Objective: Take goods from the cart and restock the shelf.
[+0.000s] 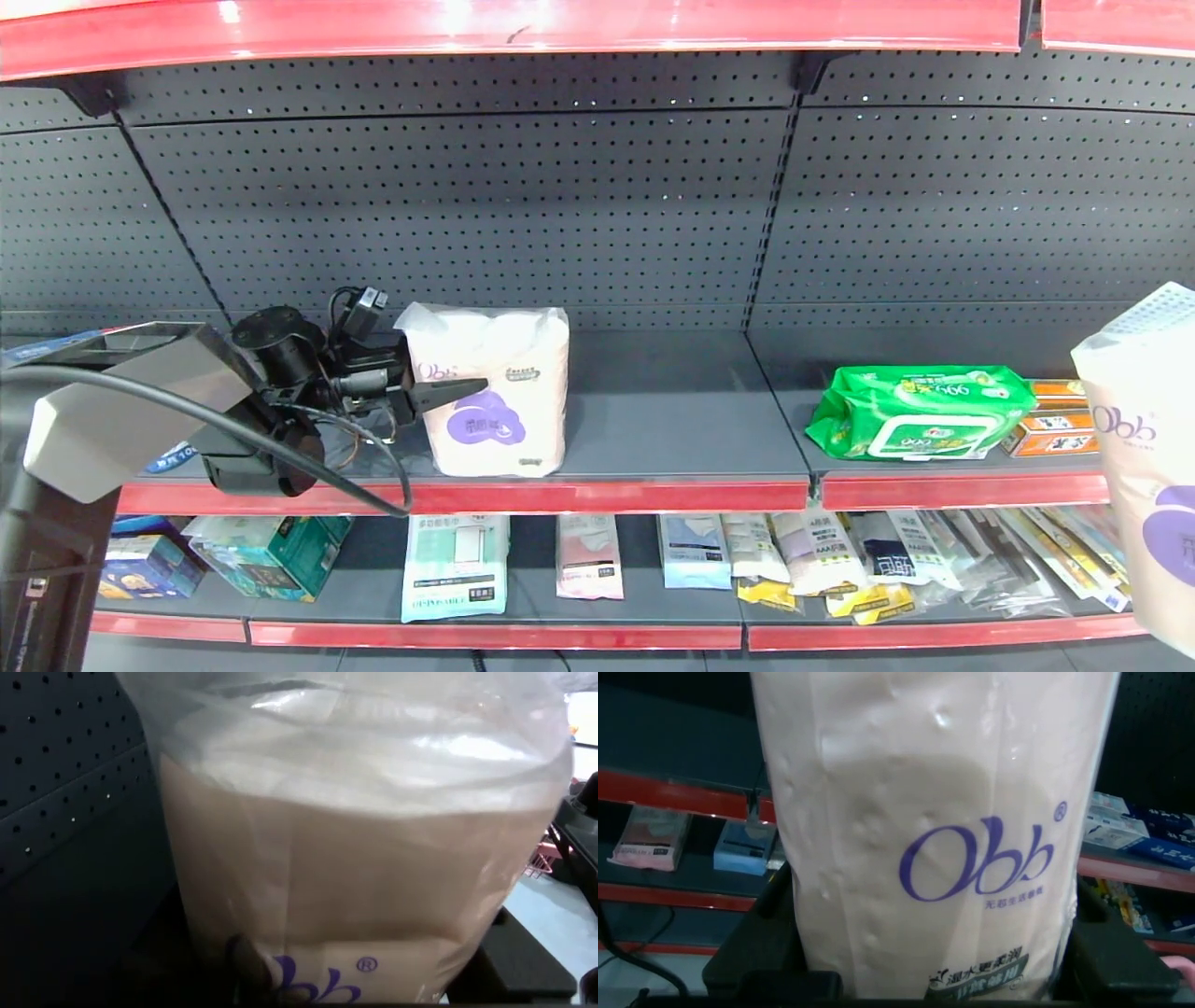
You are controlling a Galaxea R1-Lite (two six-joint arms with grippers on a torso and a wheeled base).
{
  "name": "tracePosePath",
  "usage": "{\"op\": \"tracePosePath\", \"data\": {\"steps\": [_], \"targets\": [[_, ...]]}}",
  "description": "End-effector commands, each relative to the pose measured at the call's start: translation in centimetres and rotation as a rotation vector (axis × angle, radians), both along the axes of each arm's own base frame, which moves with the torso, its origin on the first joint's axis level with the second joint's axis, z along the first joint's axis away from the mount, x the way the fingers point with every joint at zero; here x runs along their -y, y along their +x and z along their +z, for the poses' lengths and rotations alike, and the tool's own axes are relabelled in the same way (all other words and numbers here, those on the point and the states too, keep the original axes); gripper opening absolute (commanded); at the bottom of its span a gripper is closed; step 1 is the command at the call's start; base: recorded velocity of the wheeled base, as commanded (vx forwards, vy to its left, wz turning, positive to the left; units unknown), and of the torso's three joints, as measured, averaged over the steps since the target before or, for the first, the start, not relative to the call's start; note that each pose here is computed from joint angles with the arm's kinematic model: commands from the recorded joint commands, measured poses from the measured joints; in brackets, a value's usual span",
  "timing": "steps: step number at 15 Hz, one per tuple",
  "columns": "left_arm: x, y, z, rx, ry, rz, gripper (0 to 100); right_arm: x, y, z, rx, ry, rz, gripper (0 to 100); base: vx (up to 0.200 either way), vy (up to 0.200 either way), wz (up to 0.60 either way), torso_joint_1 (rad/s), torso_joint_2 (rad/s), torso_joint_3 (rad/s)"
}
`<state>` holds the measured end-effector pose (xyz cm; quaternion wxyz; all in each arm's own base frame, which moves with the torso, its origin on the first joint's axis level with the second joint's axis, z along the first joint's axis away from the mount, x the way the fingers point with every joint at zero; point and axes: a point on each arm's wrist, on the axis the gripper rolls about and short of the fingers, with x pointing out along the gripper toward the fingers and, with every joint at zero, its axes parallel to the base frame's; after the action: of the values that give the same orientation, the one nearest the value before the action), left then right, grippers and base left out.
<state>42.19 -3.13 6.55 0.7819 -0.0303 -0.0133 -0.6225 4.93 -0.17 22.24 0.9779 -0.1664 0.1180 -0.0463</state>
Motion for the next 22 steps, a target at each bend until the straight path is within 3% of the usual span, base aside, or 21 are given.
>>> {"op": "tracePosePath", "data": {"steps": [1, 11, 19, 22], "targets": [[0.0, 0.0, -0.4, -0.006, 0.001, -0.002, 0, 0.0, 0.1, 0.0, -0.002, 0.0, 0.0, 0, 0.0, 0.0, 0.0, 0.0, 0.0, 0.0], [-0.2, 0.7, -1.6, -0.008, 0.002, 0.013, 0, 0.0, 0.5, 0.3, -0.01, -0.001, 0.0, 0, 0.0, 0.0, 0.0, 0.0, 0.0, 0.0], [0.4, 1.6, -0.5, 0.034, -0.005, -0.001, 0, 0.0, 0.7, 0.3, -0.014, -0.002, 0.001, 0, 0.0, 0.0, 0.0, 0.0, 0.0, 0.0], [0.3, 1.5, -0.9, 0.027, -0.002, -0.001, 0, 0.0, 0.8, 0.4, -0.014, -0.002, 0.001, 0, 0.0, 0.0, 0.0, 0.0, 0.0, 0.0]]}}
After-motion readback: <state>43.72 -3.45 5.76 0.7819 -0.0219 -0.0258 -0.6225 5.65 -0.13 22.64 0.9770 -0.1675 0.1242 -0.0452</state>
